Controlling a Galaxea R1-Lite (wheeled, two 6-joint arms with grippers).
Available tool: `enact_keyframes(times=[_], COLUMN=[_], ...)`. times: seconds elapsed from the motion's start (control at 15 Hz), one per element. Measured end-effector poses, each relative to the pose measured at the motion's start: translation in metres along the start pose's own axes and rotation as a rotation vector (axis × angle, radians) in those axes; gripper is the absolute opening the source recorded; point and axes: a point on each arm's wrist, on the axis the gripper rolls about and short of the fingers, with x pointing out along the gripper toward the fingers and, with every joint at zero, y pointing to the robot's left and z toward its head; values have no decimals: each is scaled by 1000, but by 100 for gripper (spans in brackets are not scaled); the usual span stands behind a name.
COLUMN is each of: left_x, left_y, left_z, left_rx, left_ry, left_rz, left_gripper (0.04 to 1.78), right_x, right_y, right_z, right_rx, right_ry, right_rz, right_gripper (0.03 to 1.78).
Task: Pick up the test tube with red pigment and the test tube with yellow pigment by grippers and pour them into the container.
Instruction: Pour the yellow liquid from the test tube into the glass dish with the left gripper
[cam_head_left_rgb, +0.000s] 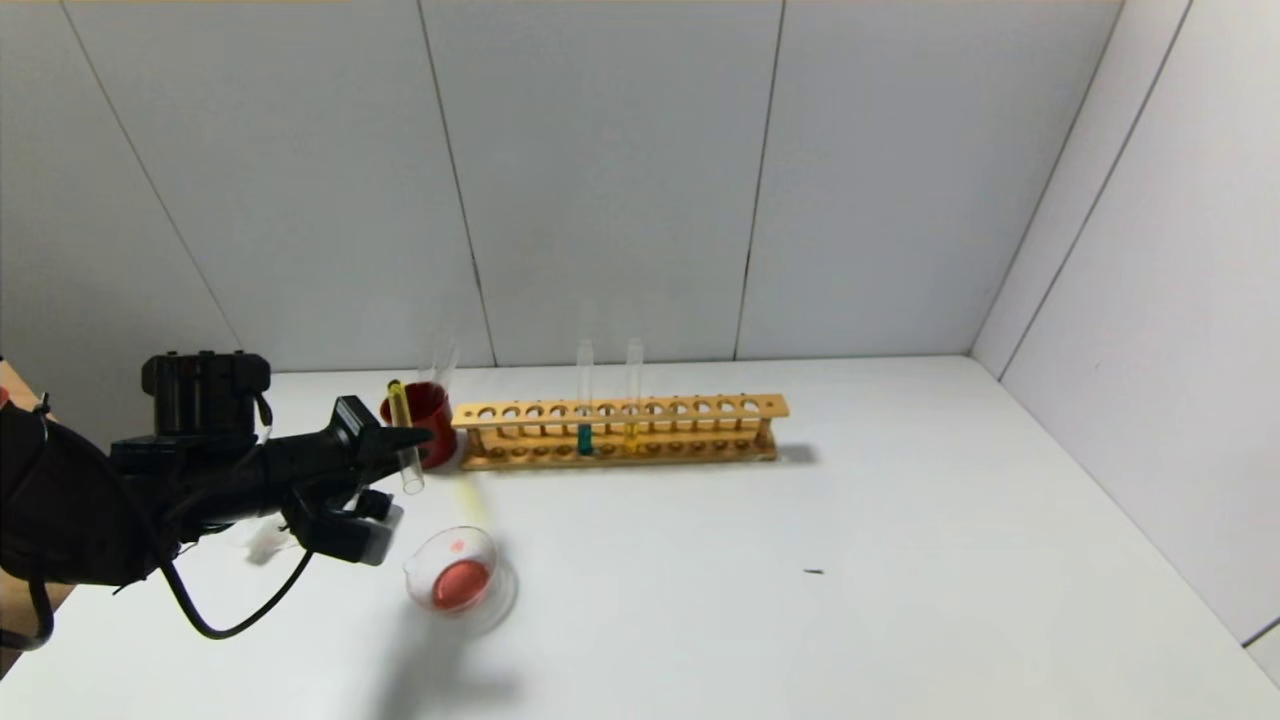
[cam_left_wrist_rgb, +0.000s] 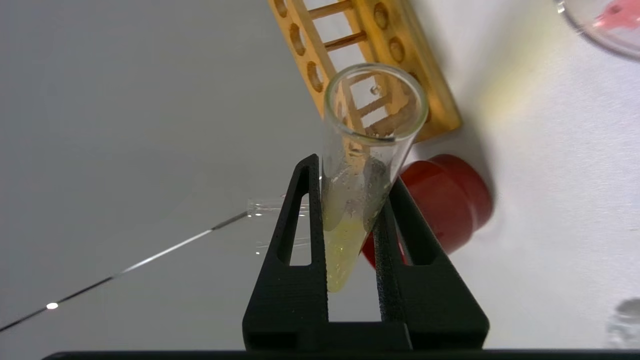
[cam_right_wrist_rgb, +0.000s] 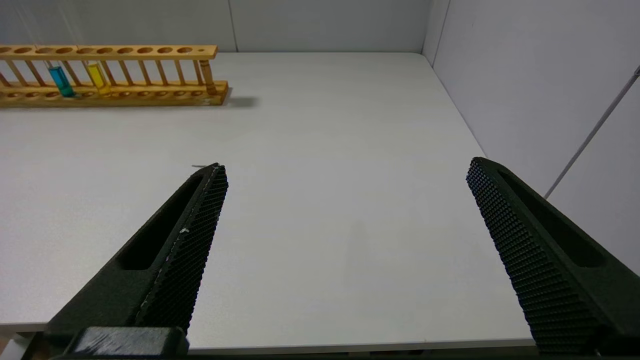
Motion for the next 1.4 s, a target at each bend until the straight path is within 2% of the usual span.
enact_keyframes(times=[0.67, 1.4], left_x=[13, 19], left_y=[-11, -8], left_z=[1, 6], left_rx=[123, 210], left_ry=[-34, -38], left_rz=[-19, -5], left_gripper=[32, 32], right_x=[0, 0], right_y=[0, 0], right_z=[0, 0], right_rx=[0, 0], right_ry=[0, 0], right_rz=[1, 0], right_gripper=[175, 175])
